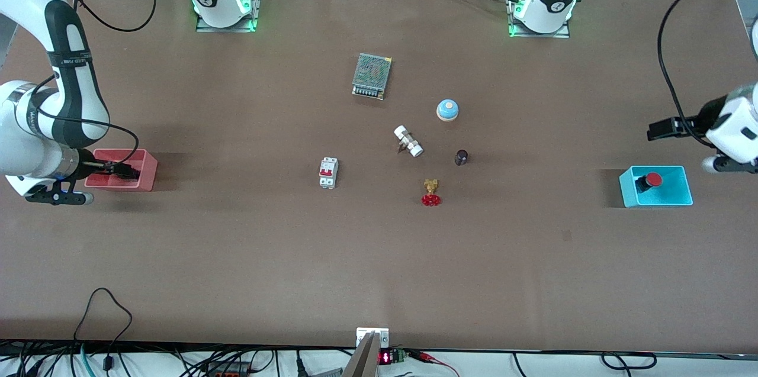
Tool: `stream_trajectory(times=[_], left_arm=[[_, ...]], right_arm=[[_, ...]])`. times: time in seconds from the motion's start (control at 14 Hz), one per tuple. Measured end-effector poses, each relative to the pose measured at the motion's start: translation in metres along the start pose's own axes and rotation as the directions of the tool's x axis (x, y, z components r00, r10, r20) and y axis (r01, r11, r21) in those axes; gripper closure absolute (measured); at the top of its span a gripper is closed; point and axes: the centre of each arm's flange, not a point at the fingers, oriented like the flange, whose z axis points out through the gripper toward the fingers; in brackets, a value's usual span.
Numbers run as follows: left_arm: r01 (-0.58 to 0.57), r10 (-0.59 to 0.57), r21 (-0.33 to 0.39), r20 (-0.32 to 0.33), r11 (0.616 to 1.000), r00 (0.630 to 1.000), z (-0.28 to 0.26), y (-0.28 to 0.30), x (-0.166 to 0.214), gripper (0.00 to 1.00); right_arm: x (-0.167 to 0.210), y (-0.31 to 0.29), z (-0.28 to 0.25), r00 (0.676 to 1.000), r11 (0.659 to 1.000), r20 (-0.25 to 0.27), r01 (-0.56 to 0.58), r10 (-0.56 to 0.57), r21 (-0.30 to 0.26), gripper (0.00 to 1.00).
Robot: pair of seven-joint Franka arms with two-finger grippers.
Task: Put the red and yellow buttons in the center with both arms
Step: 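Lower the right gripper onto the yellow button while the left gripper reaches the red button, then close both grippers on the yellow and red buttons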
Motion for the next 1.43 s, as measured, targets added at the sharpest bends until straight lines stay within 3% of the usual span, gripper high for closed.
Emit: stream_trajectory(times=[0.29, 0.57, 0.79, 1.0, 1.14, 1.36, 1.43], left_arm=[[0.019, -0.019, 0.076, 0.007, 0.997, 1.000, 0.038, -0.029, 0.027, 0.00], [0.009, -0.010, 0.072, 0.021, 0.997, 1.000, 0.096, -0.052, 0.054, 0.00], [-0.011, 0.013, 0.063, -0.022, 0.998, 1.000, 0.141, -0.077, 0.063, 0.00], [-0.025, 0.030, 0.056, -0.078, 0.998, 0.997, 0.188, -0.098, 0.059, 0.00], [-0.021, 0.026, 0.052, -0.103, 0.998, 0.994, 0.210, -0.107, 0.060, 0.00], [-0.022, 0.027, 0.047, -0.106, 0.999, 0.994, 0.232, -0.108, 0.064, 0.00], [-0.025, 0.030, 0.046, -0.106, 0.999, 0.994, 0.234, -0.106, 0.065, 0.00]], right_arm=[[0.000, 0.003, 0.009, 1.000, 1.000, 0.012, 0.006, -0.006, 0.001, 0.00], [0.000, 0.003, 0.020, 1.000, 1.000, 0.030, 0.008, -0.008, 0.001, 0.00], [0.000, 0.003, 0.022, 0.999, 1.000, 0.033, 0.028, -0.028, 0.002, 0.00], [-0.001, 0.008, 0.023, 0.998, 0.999, 0.035, 0.045, -0.046, 0.005, 0.09], [-0.001, 0.008, 0.025, 0.998, 0.999, 0.038, 0.046, -0.046, 0.006, 0.09], [-0.001, 0.008, 0.028, 0.998, 0.999, 0.042, 0.046, -0.046, 0.007, 0.12], [-0.001, 0.007, 0.029, 0.998, 0.999, 0.044, 0.046, -0.047, 0.007, 0.18]])
